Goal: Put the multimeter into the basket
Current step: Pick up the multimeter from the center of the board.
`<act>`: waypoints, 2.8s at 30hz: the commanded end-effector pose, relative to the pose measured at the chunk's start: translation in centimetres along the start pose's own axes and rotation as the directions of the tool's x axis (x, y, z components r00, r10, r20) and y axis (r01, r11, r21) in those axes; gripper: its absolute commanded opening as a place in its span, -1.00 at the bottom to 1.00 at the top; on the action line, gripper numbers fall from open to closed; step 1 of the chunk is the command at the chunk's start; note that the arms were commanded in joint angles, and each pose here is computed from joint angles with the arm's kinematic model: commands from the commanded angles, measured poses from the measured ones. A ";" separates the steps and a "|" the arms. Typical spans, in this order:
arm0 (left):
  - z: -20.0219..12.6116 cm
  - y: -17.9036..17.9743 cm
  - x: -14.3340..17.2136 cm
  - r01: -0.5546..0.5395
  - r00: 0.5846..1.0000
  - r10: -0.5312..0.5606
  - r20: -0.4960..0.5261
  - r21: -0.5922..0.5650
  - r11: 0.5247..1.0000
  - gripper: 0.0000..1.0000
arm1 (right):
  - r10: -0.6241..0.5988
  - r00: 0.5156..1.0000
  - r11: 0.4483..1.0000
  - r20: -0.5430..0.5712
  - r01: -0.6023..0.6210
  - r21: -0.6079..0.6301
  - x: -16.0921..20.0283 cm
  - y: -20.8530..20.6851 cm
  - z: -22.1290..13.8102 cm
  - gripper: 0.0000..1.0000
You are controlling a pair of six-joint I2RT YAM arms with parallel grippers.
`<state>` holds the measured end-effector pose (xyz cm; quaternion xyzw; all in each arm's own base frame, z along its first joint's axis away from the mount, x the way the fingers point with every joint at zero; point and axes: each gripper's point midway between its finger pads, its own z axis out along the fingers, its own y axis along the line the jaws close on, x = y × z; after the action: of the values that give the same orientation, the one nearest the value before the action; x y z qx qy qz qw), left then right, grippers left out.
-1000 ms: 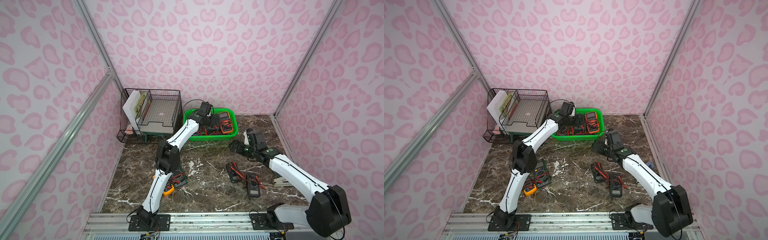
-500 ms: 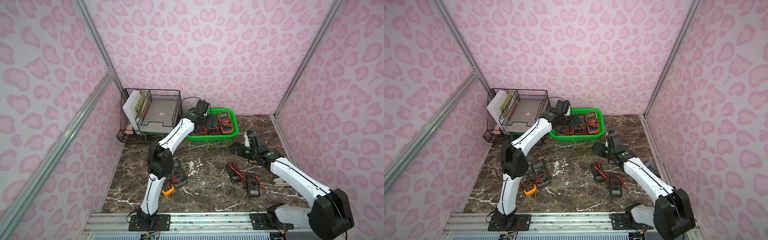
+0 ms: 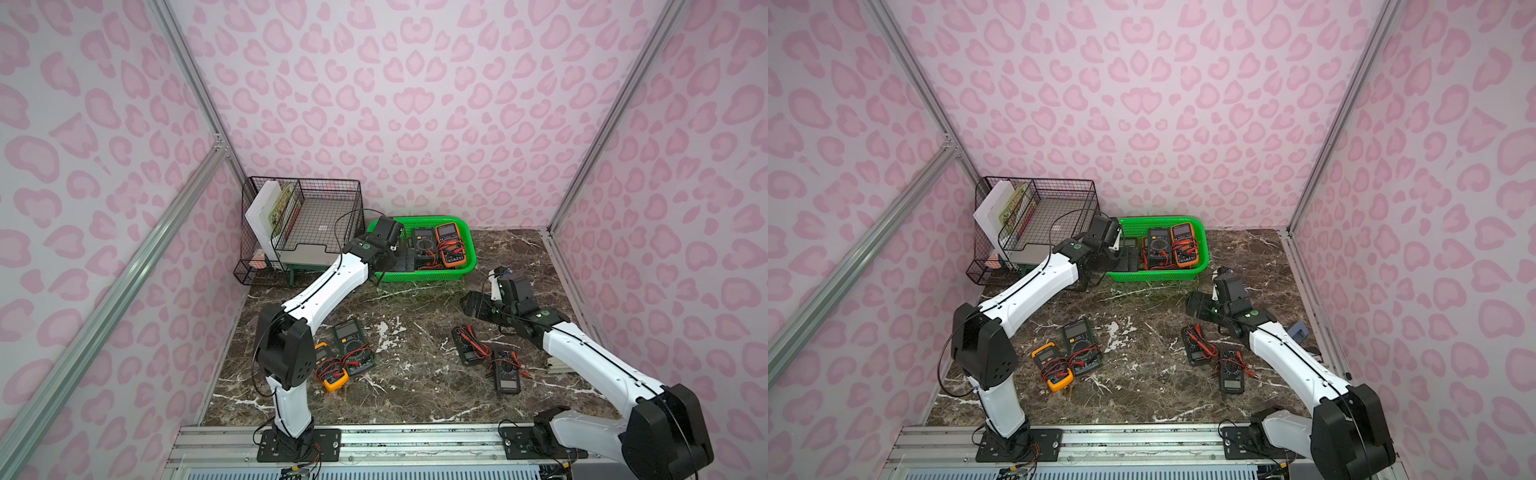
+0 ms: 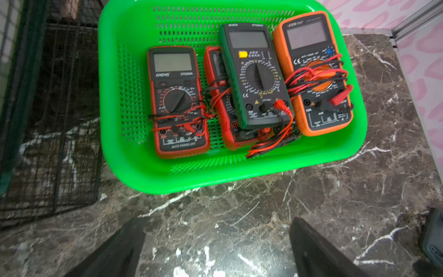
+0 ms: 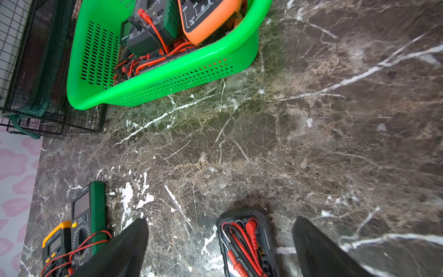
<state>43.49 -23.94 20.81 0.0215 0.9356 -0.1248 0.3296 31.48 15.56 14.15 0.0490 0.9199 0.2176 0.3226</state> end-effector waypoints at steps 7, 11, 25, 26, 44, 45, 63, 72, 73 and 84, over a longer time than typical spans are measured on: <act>-3.1 4.2 4.9 0.069 0.992 -0.083 -0.094 -0.147 0.987 0.97 | -0.047 0.998 0.999 -0.032 0.048 0.015 1.1 -0.7 0.7 0.98; -3.5 5.9 7.9 0.118 0.980 -0.145 -0.135 -0.195 0.974 0.97 | -0.054 0.998 0.998 -0.041 0.055 0.021 1.3 -0.8 0.6 0.98; -5.1 9.7 15.0 0.202 0.924 -0.298 -0.242 -0.353 0.914 0.97 | -0.088 0.992 0.995 -0.089 0.083 -0.055 3.2 1.9 1.2 0.97; -5.2 9.9 15.5 0.210 0.918 -0.310 -0.248 -0.362 0.908 0.97 | -0.095 0.991 0.994 -0.094 0.090 -0.060 3.5 2.3 1.4 0.98; -4.4 12.3 20.7 0.215 0.866 -0.389 -0.315 -0.467 0.858 0.97 | -0.231 0.960 0.971 -0.161 0.216 -0.107 7.2 7.1 3.1 0.97; -4.3 12.3 20.9 0.216 0.865 -0.389 -0.317 -0.463 0.860 0.98 | -0.230 0.960 0.971 -0.161 0.214 -0.107 7.2 7.1 3.2 0.97; -1.8 12.6 22.0 0.234 0.860 -0.391 -0.328 -0.427 0.874 0.97 | -0.226 0.959 0.973 -0.172 0.213 -0.091 7.2 7.2 3.3 0.98; -1.5 13.4 22.6 0.229 0.854 -0.393 -0.342 -0.432 0.872 0.97 | -0.224 0.958 0.974 -0.180 0.213 -0.078 7.1 7.2 3.6 0.97; -1.4 13.5 22.7 0.227 0.853 -0.393 -0.344 -0.433 0.872 0.97 | -0.223 0.958 0.974 -0.181 0.212 -0.078 7.1 7.3 3.7 0.98; -0.1 13.6 23.6 0.221 0.841 -0.394 -0.372 -0.429 0.876 0.97 | -0.233 0.954 0.972 -0.188 0.223 -0.073 6.8 7.5 4.1 0.97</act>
<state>26.39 -11.44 3.49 -0.1691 0.9824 0.0149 0.0783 28.10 25.47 10.44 -0.0853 0.9397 0.2116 0.2548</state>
